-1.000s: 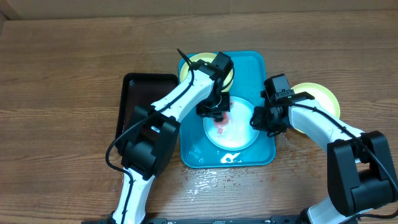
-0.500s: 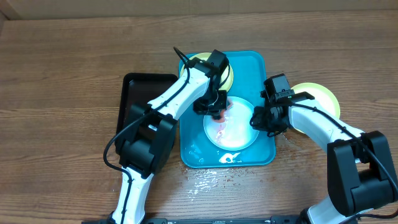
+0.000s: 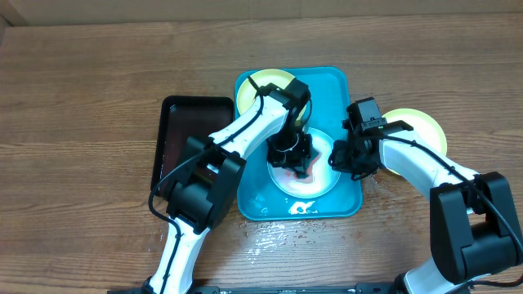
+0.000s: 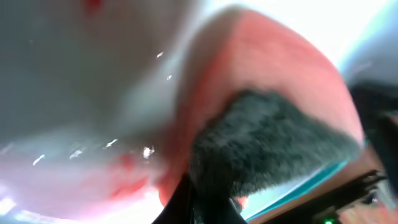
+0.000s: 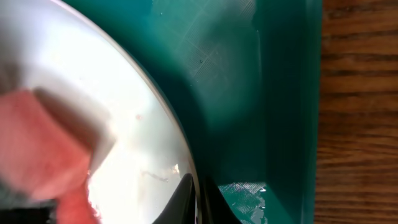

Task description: Clean dirty plates on tray and stack at the side

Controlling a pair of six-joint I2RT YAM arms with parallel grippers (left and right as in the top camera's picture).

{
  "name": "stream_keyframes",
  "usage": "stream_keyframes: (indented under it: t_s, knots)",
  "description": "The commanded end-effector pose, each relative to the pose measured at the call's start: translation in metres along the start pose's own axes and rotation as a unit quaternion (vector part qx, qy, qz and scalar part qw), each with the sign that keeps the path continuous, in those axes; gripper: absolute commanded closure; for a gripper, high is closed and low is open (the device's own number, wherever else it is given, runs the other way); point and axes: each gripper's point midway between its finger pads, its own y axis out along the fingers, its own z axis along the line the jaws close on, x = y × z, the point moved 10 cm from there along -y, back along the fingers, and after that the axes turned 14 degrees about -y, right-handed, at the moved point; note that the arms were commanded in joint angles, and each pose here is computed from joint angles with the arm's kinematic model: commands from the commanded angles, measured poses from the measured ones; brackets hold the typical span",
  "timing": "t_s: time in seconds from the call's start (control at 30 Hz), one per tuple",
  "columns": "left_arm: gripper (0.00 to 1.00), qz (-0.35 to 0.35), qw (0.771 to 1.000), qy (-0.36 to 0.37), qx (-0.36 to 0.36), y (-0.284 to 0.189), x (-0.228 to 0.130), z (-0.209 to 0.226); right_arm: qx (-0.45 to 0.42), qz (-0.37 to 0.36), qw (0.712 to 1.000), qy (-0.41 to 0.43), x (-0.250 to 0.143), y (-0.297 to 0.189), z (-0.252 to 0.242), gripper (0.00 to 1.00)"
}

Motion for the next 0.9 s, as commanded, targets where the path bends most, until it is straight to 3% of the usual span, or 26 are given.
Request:
stream_keyframes:
  t_s: [0.0, 0.2, 0.37, 0.63, 0.87]
  knots:
    - [0.96, -0.024, 0.996, -0.010, 0.085, 0.003, 0.006, 0.020, -0.015, 0.016, 1.000, 0.002, -0.006, 0.007, -0.002, 0.96]
    - [0.96, -0.094, 0.970, -0.027, 0.223, -0.008, 0.012, 0.045, -0.014, 0.015, 1.000, 0.002, -0.005, 0.007, -0.002, 0.96]
    - [0.96, -0.170, 0.947, -0.026, 0.270, -0.029, 0.026, 0.052, -0.014, 0.014, 1.000, 0.002, -0.005, 0.007, -0.002, 0.96]
    - [0.96, -0.211, 0.950, 0.021, 0.231, -0.040, 0.042, 0.038, -0.014, 0.015, 1.000, 0.002, -0.005, 0.007, -0.002, 0.96]
    - [0.96, -0.178, 0.975, 0.073, 0.107, -0.032, 0.045, 0.014, -0.015, 0.016, 1.000, 0.002, -0.006, 0.007, -0.002, 0.96]
